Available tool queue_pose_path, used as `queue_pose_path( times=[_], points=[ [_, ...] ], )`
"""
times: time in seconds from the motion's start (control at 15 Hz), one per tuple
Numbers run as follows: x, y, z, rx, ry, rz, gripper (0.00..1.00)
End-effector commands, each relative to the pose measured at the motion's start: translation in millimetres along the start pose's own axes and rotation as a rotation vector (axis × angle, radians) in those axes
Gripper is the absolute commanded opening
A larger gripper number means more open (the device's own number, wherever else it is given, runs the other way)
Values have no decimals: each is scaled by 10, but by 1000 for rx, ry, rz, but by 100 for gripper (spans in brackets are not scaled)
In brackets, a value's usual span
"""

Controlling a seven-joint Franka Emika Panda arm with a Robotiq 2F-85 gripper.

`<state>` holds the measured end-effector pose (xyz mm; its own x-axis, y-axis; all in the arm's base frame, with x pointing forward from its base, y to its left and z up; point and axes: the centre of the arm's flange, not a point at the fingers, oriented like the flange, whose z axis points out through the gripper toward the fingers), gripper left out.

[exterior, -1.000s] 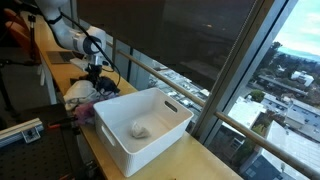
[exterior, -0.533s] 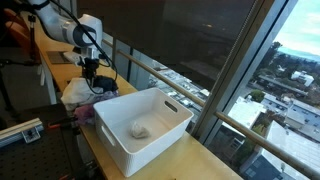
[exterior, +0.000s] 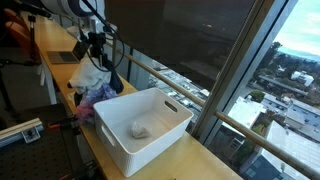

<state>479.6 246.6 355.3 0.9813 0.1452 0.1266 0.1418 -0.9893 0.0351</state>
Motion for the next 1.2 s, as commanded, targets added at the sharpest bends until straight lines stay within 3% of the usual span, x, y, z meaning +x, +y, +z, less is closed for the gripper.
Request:
queue_pose_path(
  times=[0.0,0.73,0.93,1.13],
  points=[
    [141,424,-890,-20,95,56,0],
    [188,2403,-3069,-165,309,342,0],
    [183,2677,-3637,-207,347,379,0],
    [213,2789,-3911,-229,372,398,0]
  ],
)
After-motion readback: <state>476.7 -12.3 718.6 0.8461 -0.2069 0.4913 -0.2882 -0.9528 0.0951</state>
